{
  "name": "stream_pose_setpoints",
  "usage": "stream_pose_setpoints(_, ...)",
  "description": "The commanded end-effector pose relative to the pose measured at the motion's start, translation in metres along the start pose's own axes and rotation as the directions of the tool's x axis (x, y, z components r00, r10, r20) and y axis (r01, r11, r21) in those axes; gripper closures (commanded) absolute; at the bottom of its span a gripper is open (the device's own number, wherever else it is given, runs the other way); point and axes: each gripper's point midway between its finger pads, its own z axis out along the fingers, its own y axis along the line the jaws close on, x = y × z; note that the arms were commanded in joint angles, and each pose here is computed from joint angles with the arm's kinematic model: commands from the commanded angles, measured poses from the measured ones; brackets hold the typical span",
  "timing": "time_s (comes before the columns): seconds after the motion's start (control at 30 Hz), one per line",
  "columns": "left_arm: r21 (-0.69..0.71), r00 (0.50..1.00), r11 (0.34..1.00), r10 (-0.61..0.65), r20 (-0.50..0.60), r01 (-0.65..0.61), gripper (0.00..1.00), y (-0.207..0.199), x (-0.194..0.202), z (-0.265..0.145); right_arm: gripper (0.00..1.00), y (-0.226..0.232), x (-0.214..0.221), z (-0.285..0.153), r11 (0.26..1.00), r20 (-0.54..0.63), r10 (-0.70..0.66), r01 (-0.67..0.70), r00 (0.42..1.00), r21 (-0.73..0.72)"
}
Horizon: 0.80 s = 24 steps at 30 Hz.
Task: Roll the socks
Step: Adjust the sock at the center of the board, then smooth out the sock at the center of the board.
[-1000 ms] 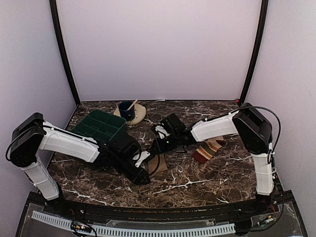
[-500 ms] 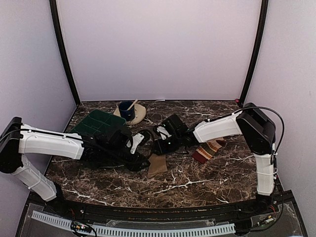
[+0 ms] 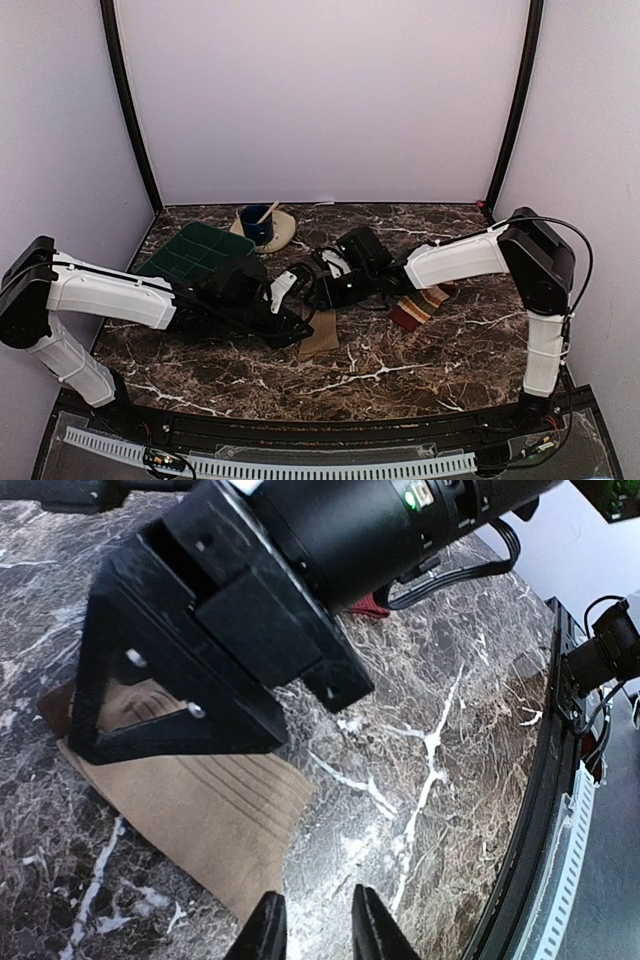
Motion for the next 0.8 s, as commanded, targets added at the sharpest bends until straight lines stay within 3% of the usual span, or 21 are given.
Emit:
stream_pose_setpoints(0.0, 0.064, 1.000, 0.998, 0.001, 0.018, -0.003, 0.77, -0.012, 0.003, 0.008, 0.48, 0.018, -0.011, -0.010, 0.993, 0.050, 0.027, -0.021, 0.998, -0.116)
stream_pose_setpoints(0.47, 0.044, 1.000, 0.999, 0.015, 0.021, -0.016, 0.92, -0.003, 0.010, 0.048, 0.86, 0.016, 0.008, 0.003, 0.919, -0.022, 0.185, -0.181, 0.983, -0.350)
stream_pose_setpoints(0.77, -0.014, 0.999, 1.000, 0.025, 0.039, -0.025, 0.96, 0.010, 0.007, 0.059, 0.94, 0.010, 0.018, 0.012, 0.896, -0.062, 0.219, -0.226, 0.974, -0.382)
